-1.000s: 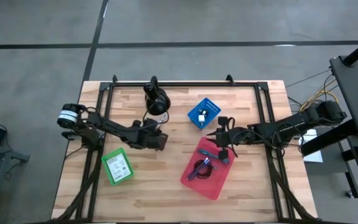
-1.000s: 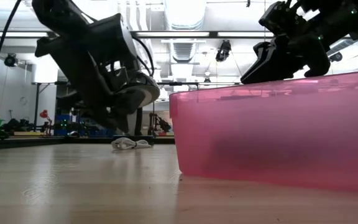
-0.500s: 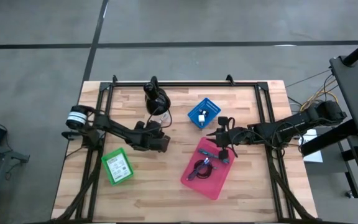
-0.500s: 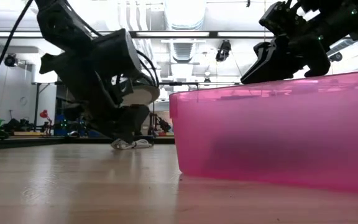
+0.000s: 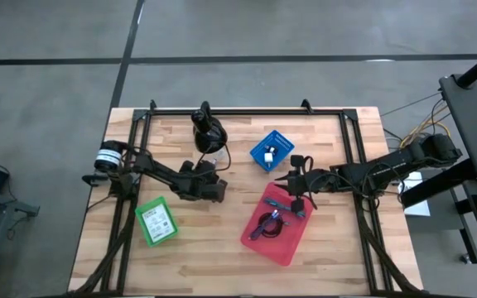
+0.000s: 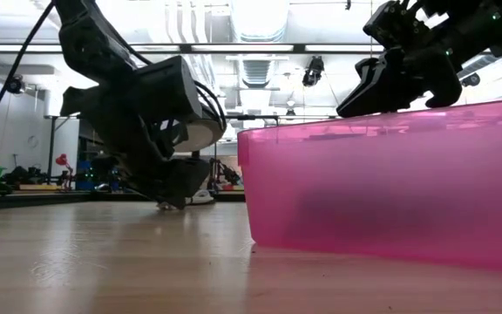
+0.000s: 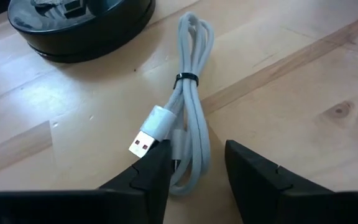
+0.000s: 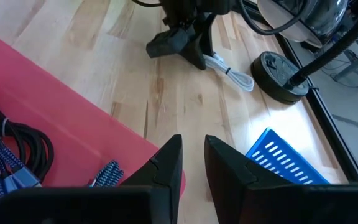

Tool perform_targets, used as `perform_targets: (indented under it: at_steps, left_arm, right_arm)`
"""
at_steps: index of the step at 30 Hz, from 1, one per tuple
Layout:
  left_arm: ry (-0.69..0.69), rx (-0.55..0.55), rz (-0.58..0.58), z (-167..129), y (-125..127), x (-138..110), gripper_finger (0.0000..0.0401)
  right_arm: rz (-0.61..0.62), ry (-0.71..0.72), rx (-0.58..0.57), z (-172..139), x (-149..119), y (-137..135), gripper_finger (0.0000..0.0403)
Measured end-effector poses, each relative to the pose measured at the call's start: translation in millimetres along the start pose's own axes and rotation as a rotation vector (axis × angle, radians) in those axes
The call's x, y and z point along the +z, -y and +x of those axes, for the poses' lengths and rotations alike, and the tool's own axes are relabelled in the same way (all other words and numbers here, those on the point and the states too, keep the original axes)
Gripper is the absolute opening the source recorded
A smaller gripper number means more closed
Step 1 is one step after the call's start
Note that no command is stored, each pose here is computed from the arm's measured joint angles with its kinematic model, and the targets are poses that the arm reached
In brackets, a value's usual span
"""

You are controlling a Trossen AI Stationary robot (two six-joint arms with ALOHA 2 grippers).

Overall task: Pick and place items into bin
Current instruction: Put the white charger cable into the pink bin

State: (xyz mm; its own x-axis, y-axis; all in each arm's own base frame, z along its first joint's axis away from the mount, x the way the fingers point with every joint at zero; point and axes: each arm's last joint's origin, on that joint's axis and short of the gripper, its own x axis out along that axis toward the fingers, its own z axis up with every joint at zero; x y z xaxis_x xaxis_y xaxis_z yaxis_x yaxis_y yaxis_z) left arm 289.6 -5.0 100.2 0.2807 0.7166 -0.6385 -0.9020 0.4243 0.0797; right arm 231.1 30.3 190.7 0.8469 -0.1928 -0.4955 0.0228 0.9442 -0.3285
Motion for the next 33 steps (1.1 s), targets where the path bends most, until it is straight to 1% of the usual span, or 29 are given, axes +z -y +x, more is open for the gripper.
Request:
perform_targets:
  at_steps: [3,7,11,13,16,21,24,29,33]
  left_arm:
    - [-0.008,-0.004,-0.001,0,0,0,0.0116]
    - [-0.038,-0.027,0.005,-1,0,1,0.0072]
    - [-0.048,-0.031,0.050,-1,0,1,0.0025]
    - [-0.059,-0.035,0.083,-1,0,1,0.0011]
    - [-0.071,-0.039,0.164,-1,-1,0,0.0010]
    - [-0.108,-0.072,0.207,-5,-3,3,0.0010]
    - [-0.139,-0.108,0.210,-12,-6,8,0.0010]
    - [-0.178,-0.210,0.253,-26,-8,18,0.0009]
    - [-0.160,-0.293,0.281,-33,-6,26,0.0009]
  right_arm:
    - [0.000,0.001,0.000,0,0,0,0.0057]
    - [0.000,0.001,0.000,0,0,0,0.0057]
    - [0.000,0.001,0.000,0,0,0,0.0057]
    - [0.000,0.001,0.000,0,0,0,0.0057]
    - [0.000,0.001,0.000,0,0,0,0.0057]
    - [0.000,0.001,0.000,0,0,0,0.0057]
    - [0.000,0.001,-0.001,0,0,0,0.0057]
    - [0.000,0.000,0.000,0,0,0,0.0057]
    - [0.000,-0.001,0.000,0,-1,0,0.0057]
